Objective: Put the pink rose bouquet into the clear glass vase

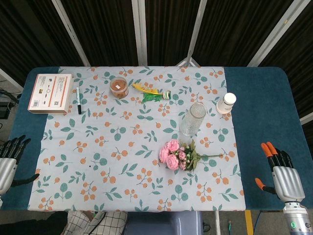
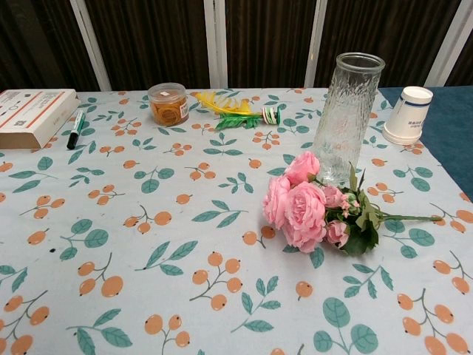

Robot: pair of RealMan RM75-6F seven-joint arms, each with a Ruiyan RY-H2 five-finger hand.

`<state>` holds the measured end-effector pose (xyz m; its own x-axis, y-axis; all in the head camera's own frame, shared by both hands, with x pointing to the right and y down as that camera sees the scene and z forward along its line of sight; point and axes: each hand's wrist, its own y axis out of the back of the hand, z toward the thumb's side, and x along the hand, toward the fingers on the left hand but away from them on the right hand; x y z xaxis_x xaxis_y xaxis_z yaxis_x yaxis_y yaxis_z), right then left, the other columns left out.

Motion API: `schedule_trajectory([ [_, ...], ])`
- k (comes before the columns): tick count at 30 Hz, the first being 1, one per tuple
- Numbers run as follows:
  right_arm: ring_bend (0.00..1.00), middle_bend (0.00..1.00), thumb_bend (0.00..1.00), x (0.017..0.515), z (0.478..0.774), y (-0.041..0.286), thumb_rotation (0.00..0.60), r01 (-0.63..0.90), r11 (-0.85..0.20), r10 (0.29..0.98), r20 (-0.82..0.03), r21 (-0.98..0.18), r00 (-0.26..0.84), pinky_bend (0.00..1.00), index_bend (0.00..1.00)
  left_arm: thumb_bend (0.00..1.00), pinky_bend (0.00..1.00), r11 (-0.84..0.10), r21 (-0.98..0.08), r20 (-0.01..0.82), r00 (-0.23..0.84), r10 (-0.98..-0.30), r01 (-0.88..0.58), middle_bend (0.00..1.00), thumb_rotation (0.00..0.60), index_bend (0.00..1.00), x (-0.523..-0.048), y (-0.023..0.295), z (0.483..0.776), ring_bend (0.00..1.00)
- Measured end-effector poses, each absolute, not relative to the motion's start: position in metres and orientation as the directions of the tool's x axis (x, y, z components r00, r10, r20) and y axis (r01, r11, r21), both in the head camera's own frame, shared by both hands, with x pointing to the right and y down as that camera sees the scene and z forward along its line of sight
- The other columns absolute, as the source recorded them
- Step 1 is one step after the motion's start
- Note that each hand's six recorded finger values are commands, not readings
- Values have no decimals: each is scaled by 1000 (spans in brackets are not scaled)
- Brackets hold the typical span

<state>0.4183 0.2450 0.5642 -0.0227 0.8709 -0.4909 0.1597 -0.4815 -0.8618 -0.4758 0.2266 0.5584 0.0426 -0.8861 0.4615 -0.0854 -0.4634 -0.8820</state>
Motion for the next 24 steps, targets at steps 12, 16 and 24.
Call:
schedule_trajectory([
  [12,0,0,280,417,562,244,600,164,-466,879,-476,-870,-25,0,0,0,0,-459,-885,457,52,-888,-77,0,600,0,-474,227,558,0],
  [16,0,0,280,412,560,241,600,172,-446,890,-455,-878,-14,0,0,0,0,-457,-885,453,56,-890,-89,0,600,0,-473,226,558,0],
  [24,0,0,280,386,572,240,600,233,-494,865,-499,-838,40,0,0,0,0,-474,-874,470,61,-880,-103,0,600,0,-474,228,560,0],
])
